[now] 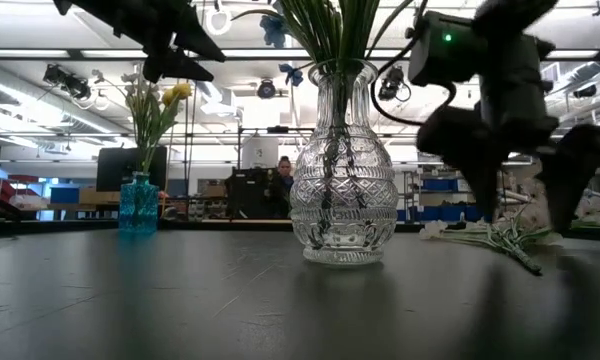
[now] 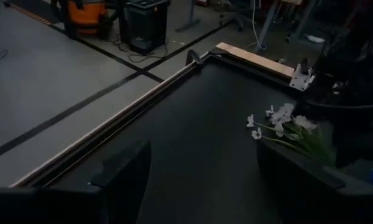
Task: Sort flowers into vase by color
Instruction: Put the white flower into the blue vase
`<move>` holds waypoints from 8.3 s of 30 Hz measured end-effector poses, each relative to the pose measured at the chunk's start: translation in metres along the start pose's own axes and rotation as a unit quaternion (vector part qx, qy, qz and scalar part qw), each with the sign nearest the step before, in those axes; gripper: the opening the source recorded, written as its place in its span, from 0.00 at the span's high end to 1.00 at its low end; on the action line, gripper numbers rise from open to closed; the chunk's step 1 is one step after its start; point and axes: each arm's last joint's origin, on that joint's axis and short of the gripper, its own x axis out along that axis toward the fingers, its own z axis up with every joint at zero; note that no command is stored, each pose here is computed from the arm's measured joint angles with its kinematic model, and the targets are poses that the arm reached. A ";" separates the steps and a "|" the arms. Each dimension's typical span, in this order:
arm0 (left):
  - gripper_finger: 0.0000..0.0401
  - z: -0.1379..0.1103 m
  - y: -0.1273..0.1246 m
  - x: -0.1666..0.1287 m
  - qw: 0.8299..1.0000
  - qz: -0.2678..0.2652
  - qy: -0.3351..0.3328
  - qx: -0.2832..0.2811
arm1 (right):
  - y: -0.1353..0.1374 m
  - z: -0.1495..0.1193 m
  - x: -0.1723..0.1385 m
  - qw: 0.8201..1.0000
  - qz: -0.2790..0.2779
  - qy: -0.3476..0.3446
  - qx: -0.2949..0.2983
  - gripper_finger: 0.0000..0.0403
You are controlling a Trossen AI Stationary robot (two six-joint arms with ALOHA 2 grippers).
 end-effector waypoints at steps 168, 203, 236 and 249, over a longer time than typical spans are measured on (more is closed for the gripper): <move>0.97 0.027 -0.028 0.051 0.963 -0.210 -0.156 -0.071 | 0.142 0.089 -0.214 0.520 0.476 -0.419 -0.571 0.94; 0.98 -0.043 0.036 -0.005 0.960 0.129 -0.247 -0.032 | 0.118 0.127 -0.234 0.598 0.437 -0.487 -0.463 0.65; 0.96 -0.095 0.068 -0.028 0.895 0.370 -0.249 0.018 | 0.114 0.135 -0.237 0.582 0.412 -0.514 -0.477 0.66; 0.96 -0.091 0.072 -0.025 0.896 0.341 -0.282 -0.016 | 0.111 0.140 -0.239 0.579 0.405 -0.520 -0.480 0.66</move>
